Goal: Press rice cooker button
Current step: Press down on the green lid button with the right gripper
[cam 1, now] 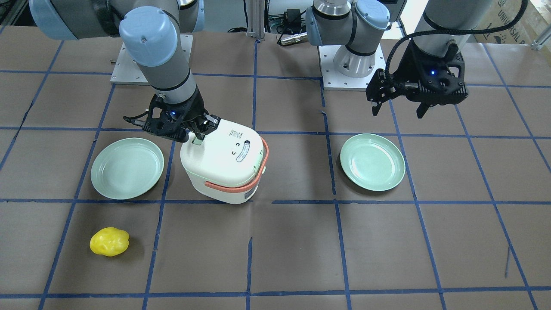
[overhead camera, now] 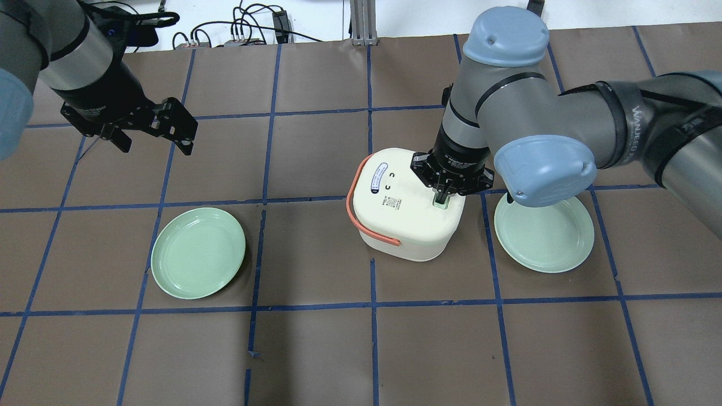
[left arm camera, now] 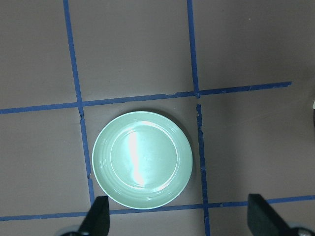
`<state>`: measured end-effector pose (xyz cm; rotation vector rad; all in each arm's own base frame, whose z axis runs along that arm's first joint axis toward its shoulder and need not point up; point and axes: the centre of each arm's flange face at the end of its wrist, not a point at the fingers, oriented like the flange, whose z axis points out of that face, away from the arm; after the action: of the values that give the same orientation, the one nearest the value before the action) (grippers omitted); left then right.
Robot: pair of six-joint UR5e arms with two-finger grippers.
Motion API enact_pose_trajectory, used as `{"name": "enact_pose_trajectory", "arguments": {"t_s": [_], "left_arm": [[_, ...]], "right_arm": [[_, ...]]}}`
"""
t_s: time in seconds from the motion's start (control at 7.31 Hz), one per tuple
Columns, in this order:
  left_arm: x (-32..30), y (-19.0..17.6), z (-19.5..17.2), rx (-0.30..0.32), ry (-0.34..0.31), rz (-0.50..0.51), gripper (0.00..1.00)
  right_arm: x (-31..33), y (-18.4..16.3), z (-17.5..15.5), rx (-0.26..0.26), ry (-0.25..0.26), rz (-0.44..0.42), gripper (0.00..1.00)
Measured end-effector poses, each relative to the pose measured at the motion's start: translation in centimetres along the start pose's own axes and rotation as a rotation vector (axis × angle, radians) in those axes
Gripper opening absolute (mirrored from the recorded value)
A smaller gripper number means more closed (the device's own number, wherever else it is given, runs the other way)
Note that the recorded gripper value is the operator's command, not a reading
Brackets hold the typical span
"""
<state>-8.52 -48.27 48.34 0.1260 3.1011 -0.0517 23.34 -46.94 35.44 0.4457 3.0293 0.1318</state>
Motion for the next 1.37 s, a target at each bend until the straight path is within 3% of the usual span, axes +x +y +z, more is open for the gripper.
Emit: {"name": "enact_pose_trajectory", "arguments": {"t_s": [1.37], "left_arm": [[0.00,0.00,0.01,0.000,0.000,0.000,1.00]], "right_arm": [[-0.15,-0.46,0.55,0.006,-0.001,0.004,0.07]]}}
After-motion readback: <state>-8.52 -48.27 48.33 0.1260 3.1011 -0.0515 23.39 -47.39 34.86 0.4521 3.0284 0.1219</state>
